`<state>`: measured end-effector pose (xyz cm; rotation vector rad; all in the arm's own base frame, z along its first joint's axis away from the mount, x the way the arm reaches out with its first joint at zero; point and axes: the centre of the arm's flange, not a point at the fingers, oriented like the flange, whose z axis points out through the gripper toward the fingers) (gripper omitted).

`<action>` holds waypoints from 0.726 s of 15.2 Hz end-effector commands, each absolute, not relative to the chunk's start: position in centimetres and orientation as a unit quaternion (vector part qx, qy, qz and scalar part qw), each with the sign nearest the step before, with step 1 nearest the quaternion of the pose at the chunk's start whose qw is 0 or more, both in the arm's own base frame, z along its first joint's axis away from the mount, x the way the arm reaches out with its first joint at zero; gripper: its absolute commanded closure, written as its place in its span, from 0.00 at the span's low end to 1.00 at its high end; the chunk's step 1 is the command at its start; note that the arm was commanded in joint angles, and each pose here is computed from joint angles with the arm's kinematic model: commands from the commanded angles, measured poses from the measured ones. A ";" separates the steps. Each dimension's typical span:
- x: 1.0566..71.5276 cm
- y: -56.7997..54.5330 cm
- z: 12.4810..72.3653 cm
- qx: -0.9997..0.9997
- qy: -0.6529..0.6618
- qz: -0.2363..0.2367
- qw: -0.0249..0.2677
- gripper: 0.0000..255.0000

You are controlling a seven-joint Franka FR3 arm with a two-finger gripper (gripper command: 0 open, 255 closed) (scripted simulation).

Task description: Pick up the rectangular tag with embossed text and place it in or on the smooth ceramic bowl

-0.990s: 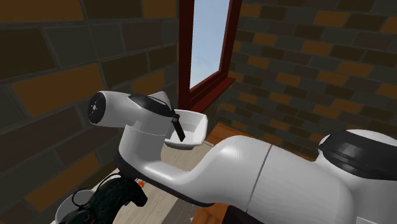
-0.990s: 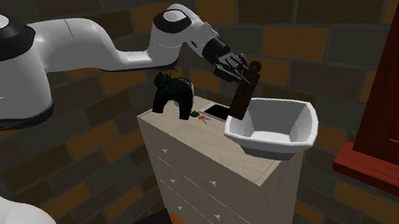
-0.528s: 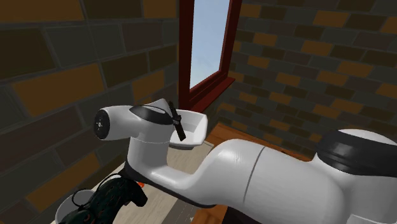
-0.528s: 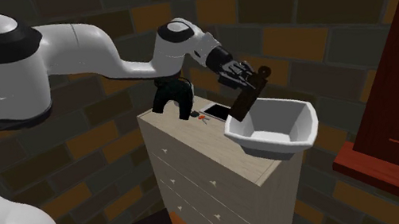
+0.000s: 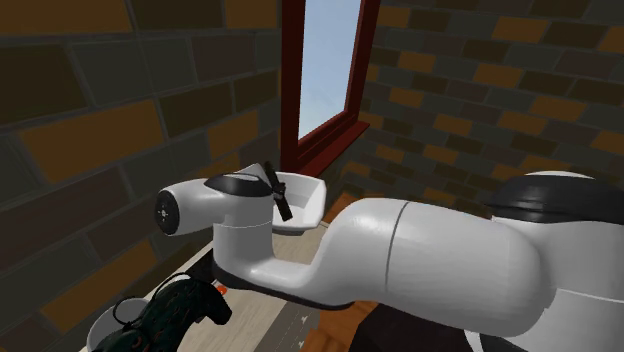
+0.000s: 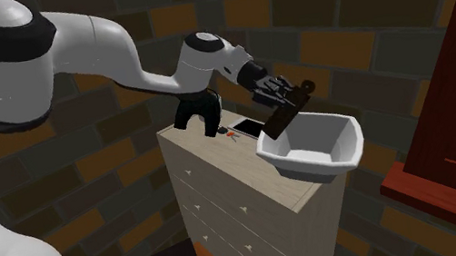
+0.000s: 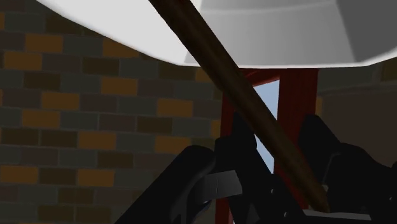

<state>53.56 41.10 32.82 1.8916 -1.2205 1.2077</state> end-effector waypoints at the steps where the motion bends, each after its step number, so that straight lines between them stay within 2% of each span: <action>1: 52.9 42.0 31.1 0.729 -0.500 0.391 0.255 1.00; 4: 52.9 42.0 31.1 0.729 -0.500 0.391 0.255 1.00; 5: 52.7 41.9 31.5 0.729 -0.500 0.391 0.256 0.00; 11: 52.5 43.0 31.8 0.729 -0.500 0.391 0.255 0.00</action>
